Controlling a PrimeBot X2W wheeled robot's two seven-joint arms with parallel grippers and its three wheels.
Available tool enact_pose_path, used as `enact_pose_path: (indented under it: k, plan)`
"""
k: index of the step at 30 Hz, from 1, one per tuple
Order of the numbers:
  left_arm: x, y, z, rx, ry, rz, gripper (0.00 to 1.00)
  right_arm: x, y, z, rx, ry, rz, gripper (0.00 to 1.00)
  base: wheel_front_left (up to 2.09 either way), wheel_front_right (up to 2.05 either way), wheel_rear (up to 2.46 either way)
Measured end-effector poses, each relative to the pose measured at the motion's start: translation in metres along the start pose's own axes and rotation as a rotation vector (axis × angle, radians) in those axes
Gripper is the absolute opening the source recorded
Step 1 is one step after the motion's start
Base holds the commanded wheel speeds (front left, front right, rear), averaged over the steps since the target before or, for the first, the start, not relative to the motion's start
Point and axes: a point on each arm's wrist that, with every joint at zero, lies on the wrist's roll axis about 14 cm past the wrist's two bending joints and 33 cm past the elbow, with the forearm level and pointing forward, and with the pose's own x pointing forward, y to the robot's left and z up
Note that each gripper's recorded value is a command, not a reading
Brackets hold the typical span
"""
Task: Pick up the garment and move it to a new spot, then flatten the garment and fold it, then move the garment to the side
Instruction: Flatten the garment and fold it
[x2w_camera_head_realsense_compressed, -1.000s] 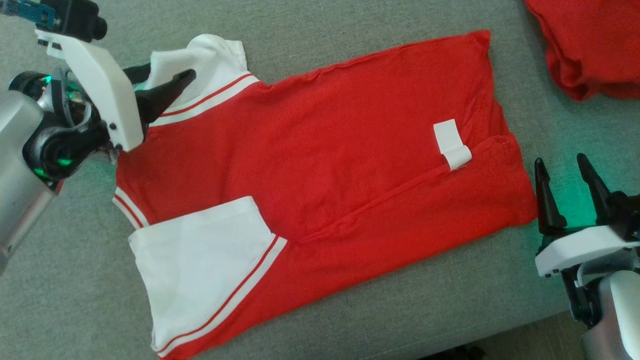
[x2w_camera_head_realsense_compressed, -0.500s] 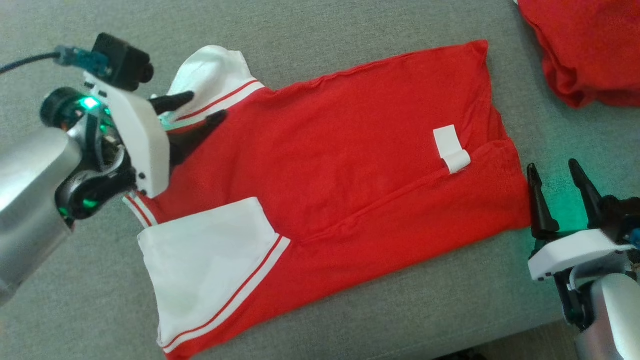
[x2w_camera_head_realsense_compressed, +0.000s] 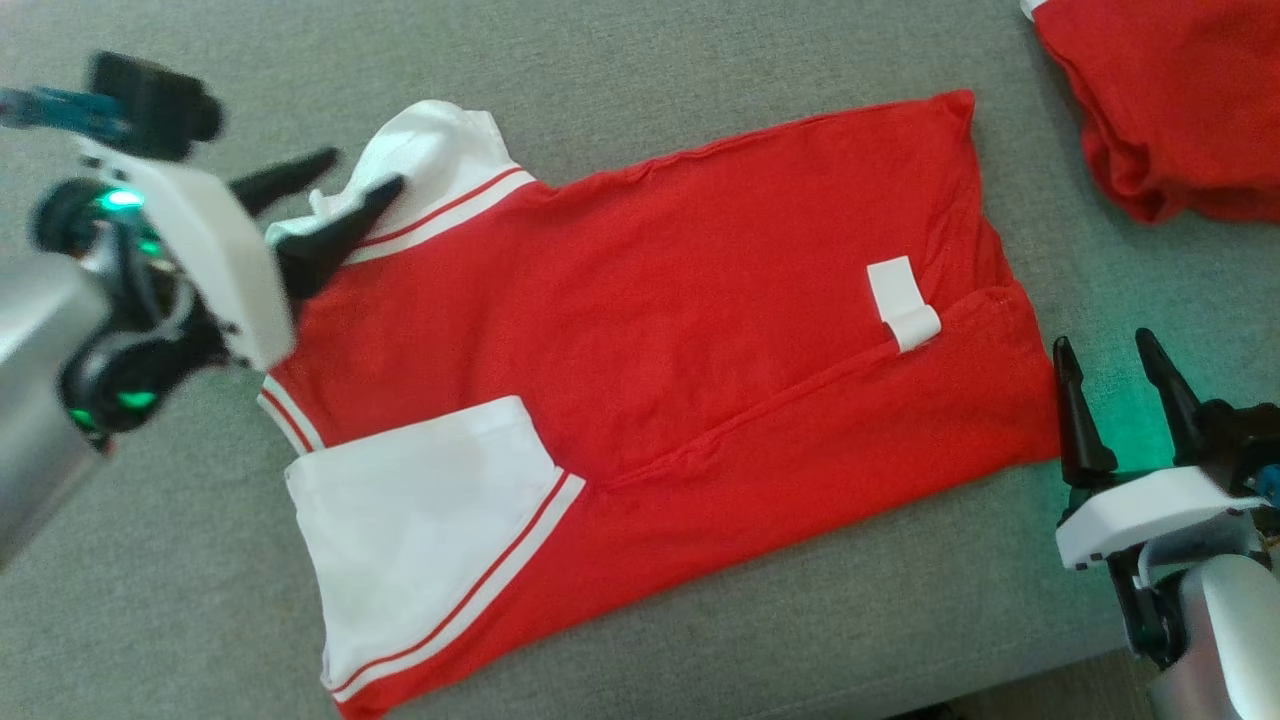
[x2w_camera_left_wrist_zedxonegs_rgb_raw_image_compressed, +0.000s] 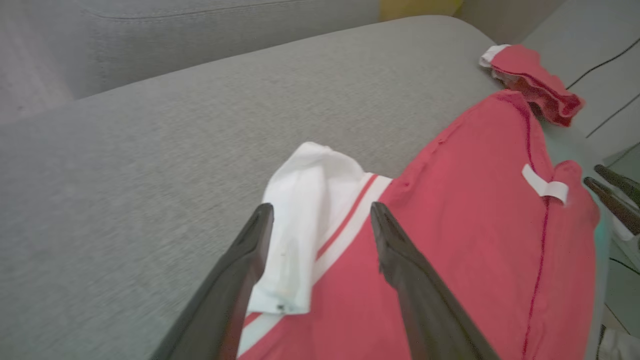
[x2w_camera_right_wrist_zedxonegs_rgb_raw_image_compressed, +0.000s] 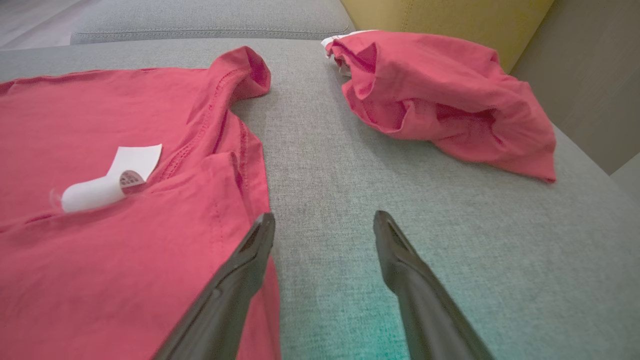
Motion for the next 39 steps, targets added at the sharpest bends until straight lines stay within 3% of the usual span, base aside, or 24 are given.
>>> enact_pose_path:
  k: [10,27,29,31,32,35,37,39]
  plan:
    - [-0.011,0.053,-0.022,-0.027,0.06,0.163,1.0,0.004,0.005,-0.003,-0.002,0.012,0.014,1.0,0.0,0.0,0.0]
    - [0.01,0.054,-0.043,-0.018,0.134,0.151,0.99,0.006,0.005,-0.01,-0.004,0.033,0.013,1.0,0.0,0.0,0.0]
    - [0.012,0.05,-0.045,-0.001,0.142,0.142,0.84,0.006,0.004,-0.011,-0.004,0.036,0.011,1.0,0.0,0.0,0.0]
    - [0.013,0.05,-0.044,0.006,0.146,0.139,0.78,0.005,0.004,-0.012,-0.003,0.039,0.01,1.0,0.0,0.0,0.0]
    - [0.014,0.05,-0.044,0.008,0.146,0.138,0.69,0.005,0.004,-0.012,-0.004,0.04,0.01,1.0,0.0,0.0,0.0]
    - [0.017,0.049,-0.043,0.01,0.141,0.132,0.35,0.005,0.005,-0.014,0.001,0.043,0.009,1.0,0.0,0.0,0.0]
    - [0.018,0.049,-0.042,0.014,0.131,0.129,0.0,0.004,0.004,-0.014,0.002,0.044,0.006,1.0,0.0,0.0,0.0]
    - [0.018,0.048,-0.04,0.028,0.119,0.13,0.0,0.004,0.004,-0.015,0.003,0.043,0.005,1.0,0.0,0.0,0.0]
